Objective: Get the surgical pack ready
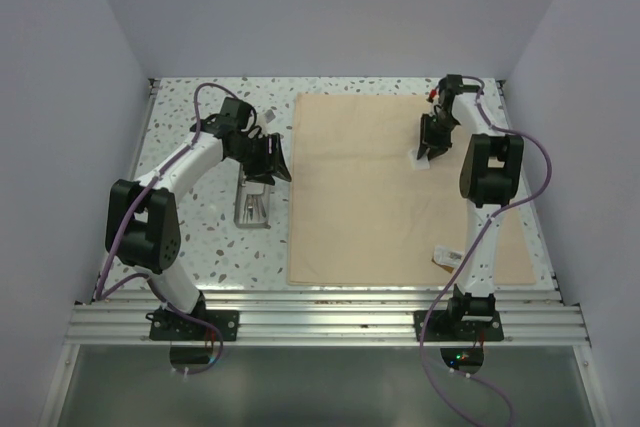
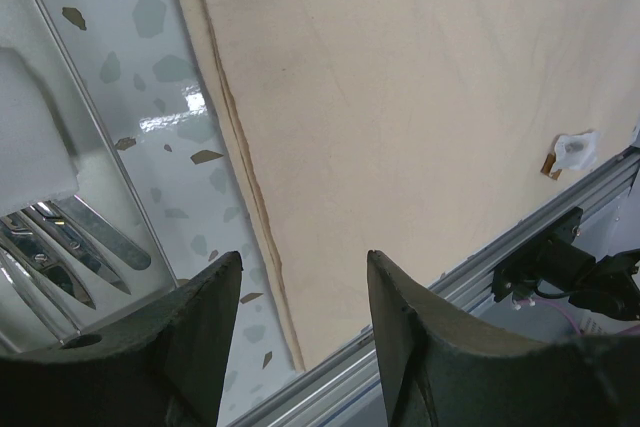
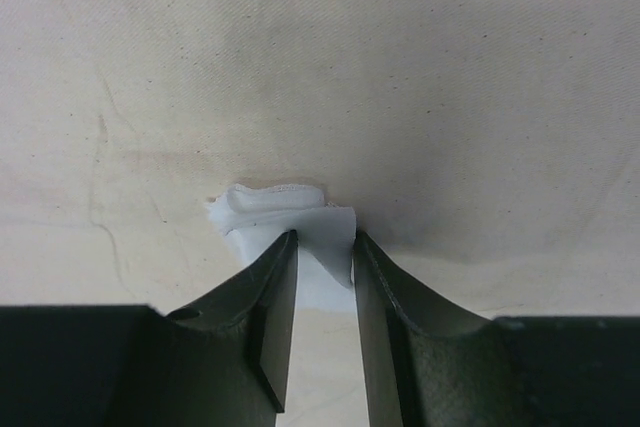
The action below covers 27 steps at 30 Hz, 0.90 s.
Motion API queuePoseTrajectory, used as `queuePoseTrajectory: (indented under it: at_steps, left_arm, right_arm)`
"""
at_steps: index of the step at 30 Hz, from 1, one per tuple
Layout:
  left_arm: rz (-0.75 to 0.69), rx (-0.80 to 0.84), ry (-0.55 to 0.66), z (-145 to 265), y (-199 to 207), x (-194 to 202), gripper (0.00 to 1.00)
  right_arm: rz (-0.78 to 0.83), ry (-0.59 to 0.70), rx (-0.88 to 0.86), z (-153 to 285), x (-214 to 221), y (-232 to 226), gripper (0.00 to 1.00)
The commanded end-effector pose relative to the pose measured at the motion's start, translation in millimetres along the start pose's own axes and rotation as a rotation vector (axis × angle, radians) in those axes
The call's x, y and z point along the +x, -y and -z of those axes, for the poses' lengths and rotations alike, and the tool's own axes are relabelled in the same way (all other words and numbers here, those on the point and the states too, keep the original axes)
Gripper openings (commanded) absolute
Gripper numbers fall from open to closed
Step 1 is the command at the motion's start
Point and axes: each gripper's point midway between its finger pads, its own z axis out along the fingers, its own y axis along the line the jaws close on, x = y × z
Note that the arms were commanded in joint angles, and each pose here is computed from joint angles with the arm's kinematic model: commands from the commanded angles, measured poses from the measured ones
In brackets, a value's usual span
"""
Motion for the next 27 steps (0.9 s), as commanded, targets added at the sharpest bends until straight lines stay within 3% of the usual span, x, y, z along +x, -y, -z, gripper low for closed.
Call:
queuePoseTrajectory:
  at_steps: [1, 6, 7, 10, 19, 27]
  left_arm:
    - [-0.023, 0.023, 0.027, 1.8, 7.0, -6.4, 0.57]
    - [-0.018, 0.028, 0.029, 2.3, 8.3, -6.9, 0.57]
    - [-0.018, 0.030, 0.030, 2.5, 8.8, -7.3, 0.57]
    - [-0.019, 0.034, 0.033, 3.0, 10.2, -8.4, 0.57]
    - [-0.008, 0.044, 0.043, 5.3, 13.9, -10.8, 0.57]
    - [0.009, 0.174, 0.066, 9.1, 39.5, -17.1, 0.60]
  right_arm:
    - [-0.001, -0.006, 0.004, -11.0, 3.6, 0.4, 0.32]
    - [-0.010, 0.005, -0.010, -10.0, 1.4, -5.0, 0.21]
    - [-0.018, 0.012, -0.022, -7.4, -0.7, -7.1, 0.13]
    - [-0.033, 0.032, -0.027, -0.8, -5.6, -11.4, 0.00]
    - [-0.082, 0.128, -0.057, 45.1, -25.4, -25.4, 0.00]
    - [-0.082, 0.197, -0.149, 94.6, -28.0, -62.5, 0.00]
